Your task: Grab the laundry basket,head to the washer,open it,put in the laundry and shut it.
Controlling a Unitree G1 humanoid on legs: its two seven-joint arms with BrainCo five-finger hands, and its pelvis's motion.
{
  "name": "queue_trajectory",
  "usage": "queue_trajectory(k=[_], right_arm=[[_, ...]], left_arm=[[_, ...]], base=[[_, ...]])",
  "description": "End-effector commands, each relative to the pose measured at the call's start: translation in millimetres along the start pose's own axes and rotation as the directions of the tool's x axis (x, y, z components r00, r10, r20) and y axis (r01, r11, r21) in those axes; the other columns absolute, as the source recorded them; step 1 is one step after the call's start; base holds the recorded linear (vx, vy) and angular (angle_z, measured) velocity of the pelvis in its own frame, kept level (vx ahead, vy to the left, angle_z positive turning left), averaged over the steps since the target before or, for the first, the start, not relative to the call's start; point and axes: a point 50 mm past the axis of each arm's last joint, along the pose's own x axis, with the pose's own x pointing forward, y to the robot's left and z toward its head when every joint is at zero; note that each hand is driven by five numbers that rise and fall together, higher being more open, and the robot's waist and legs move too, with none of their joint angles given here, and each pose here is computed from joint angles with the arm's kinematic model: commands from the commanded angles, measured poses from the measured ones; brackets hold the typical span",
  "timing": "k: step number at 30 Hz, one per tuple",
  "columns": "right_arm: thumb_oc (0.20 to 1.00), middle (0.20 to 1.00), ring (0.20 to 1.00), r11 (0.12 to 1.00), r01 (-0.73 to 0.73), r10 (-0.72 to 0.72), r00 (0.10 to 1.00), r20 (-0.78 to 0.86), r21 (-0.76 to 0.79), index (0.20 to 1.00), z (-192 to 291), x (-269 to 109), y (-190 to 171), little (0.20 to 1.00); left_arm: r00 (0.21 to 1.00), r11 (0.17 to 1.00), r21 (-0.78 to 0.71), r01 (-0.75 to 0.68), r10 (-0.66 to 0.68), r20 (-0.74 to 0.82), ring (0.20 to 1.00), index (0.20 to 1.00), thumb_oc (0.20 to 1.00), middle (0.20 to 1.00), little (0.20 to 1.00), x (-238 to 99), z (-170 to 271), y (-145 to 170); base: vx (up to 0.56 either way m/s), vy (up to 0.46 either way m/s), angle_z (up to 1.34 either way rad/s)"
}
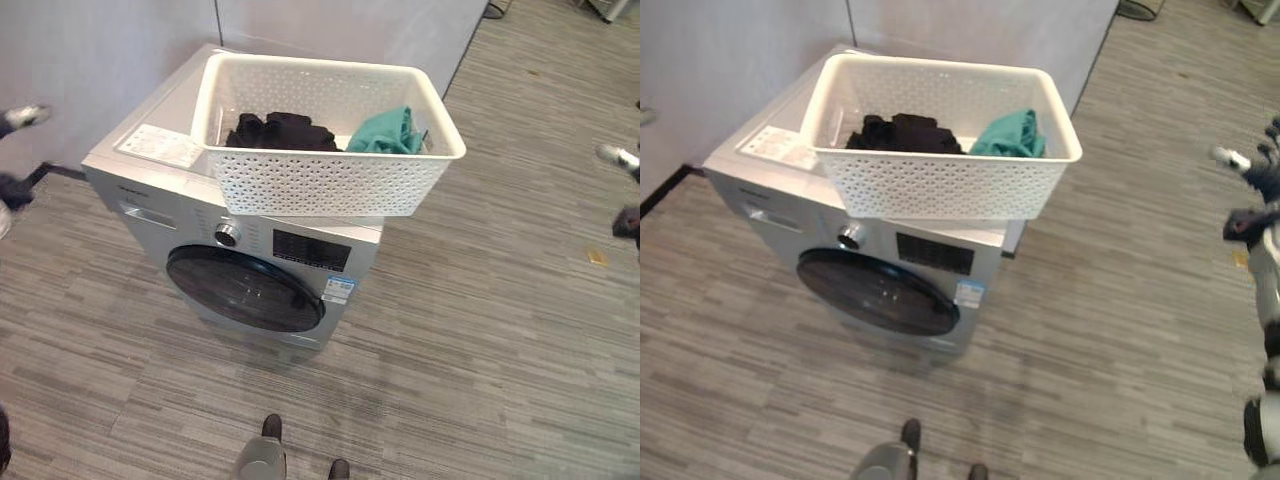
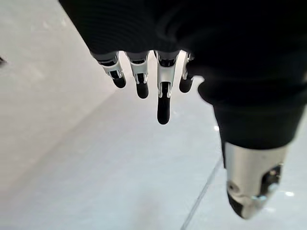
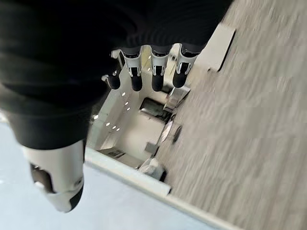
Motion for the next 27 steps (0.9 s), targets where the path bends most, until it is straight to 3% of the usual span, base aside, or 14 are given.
queue_trajectory(k=[1, 5, 6, 8, 9, 10, 12, 13, 14, 15, 16, 17, 21, 27], right_arm=[[1.0, 1.0, 1.0, 0.999, 0.009, -0.003, 0.989, 0.147, -0.041, 1.0, 16, -9, 0, 1.0], [1.0, 1.0, 1.0, 0.997, -0.001, 0.006, 0.998, 0.062, -0.079, 1.0, -28, -52, -1, 1.0], [1.0, 1.0, 1.0, 0.997, -0.051, 0.051, 0.999, -0.001, -0.058, 1.0, -51, -74, 9, 1.0], [1.0, 1.0, 1.0, 0.996, -0.075, 0.074, 0.997, -0.036, -0.041, 1.0, -61, -85, 13, 1.0], [1.0, 1.0, 1.0, 0.989, -0.142, 0.137, 0.984, -0.111, -0.039, 1.0, -81, -109, 26, 1.0], [1.0, 1.0, 1.0, 0.989, -0.142, 0.137, 0.984, -0.112, -0.042, 1.0, -81, -110, 25, 1.0], [1.0, 1.0, 1.0, 0.968, -0.248, 0.25, 0.953, -0.174, 0.035, 1.0, -96, -132, 51, 1.0], [1.0, 1.0, 1.0, 0.969, -0.246, 0.249, 0.953, -0.176, 0.034, 1.0, -96, -132, 50, 1.0], [1.0, 1.0, 1.0, 0.951, -0.3, 0.31, 0.922, -0.234, 0.075, 1.0, -111, -143, 67, 1.0], [1.0, 1.0, 1.0, 0.951, -0.3, 0.308, 0.922, -0.234, 0.074, 1.0, -111, -143, 66, 1.0], [1.0, 1.0, 1.0, 0.936, -0.341, 0.35, 0.897, -0.27, 0.081, 1.0, -120, -149, 81, 1.0], [1.0, 1.0, 1.0, 0.937, -0.34, 0.349, 0.898, -0.27, 0.08, 1.0, -120, -149, 81, 1.0], [1.0, 1.0, 1.0, 0.908, -0.41, 0.415, 0.849, -0.328, 0.086, 1.0, -133, -156, 111, 1.0], [1.0, 1.0, 1.0, 0.877, -0.474, 0.47, 0.819, -0.329, 0.074, 1.0, -134, -156, 133, 1.0]], left_arm=[[0.998, 0.998, 0.007, -0.055, 0.054, 0.038, 1.0, 1.0, 1.0, 1.0, 1.0, -9, -2, 6], [0.993, 0.994, -0.084, 0.063, -0.071, -0.095, 1.0, 1.0, 1.0, 1.0, 1.0, -73, -41, -13], [0.968, 0.981, -0.135, 0.136, -0.161, -0.191, 1.0, 1.0, 1.0, 1.0, 1.0, -108, -61, -26], [0.948, 0.97, -0.158, 0.186, -0.219, -0.232, 1.0, 1.0, 1.0, 1.0, 1.0, -126, -68, -33], [0.862, 0.912, -0.291, 0.289, -0.38, -0.336, 1.0, 1.0, 1.0, 1.0, 1.0, -172, -82, -59], [0.861, 0.911, -0.292, 0.291, -0.382, -0.336, 1.0, 1.0, 1.0, 1.0, 1.0, -172, -82, -60], [0.725, 0.818, -0.381, 0.431, -0.565, -0.395, 1.0, 1.0, 1.0, 1.0, 1.0, -216, -89, -94], [0.723, 0.817, -0.381, 0.433, -0.567, -0.394, 1.0, 1.0, 1.0, 1.0, 1.0, -216, -89, -95], [0.616, 0.733, -0.455, 0.506, -0.676, -0.405, 1.0, 1.0, 1.0, 1.0, 1.0, -245, -88, -123], [0.615, 0.732, -0.455, 0.506, -0.677, -0.404, 1.0, 1.0, 1.0, 1.0, 1.0, -246, -88, -124], [0.501, 0.624, -0.532, 0.572, -0.78, -0.375, 1.0, 1.0, 1.0, 1.0, 1.0, -272, -80, -150], [0.501, 0.623, -0.533, 0.573, -0.781, -0.373, 1.0, 1.0, 1.0, 1.0, 1.0, -272, -80, -151], [0.334, 0.449, -0.654, 0.609, -0.893, -0.302, 1.0, 1.0, 1.0, 1.0, 1.0, -310, -59, -187], [0.311, 0.389, -0.619, 0.682, -0.921, -0.236, 1.0, 1.0, 1.0, 1.0, 1.0, -310, -44, -202]], base=[[-0.04, -0.039, -0.03], [-0.07, -0.055, -0.01], [-0.11, -0.078, 0.02], [-0.11, -0.102, 0.05], [-0.16, -0.112, 0.07], [-0.19, -0.117, 0.08], [-0.2, -0.12, 0.1], [-0.26, -0.2, 0.23], [-0.13, -0.116, 0.29], [-0.27, -0.221, 0.32], [-0.14, -0.114, 0.25], [-0.24, -0.186, 0.29], [-0.15, -0.089, 0.32], [-0.12, -0.006, 0.13]])
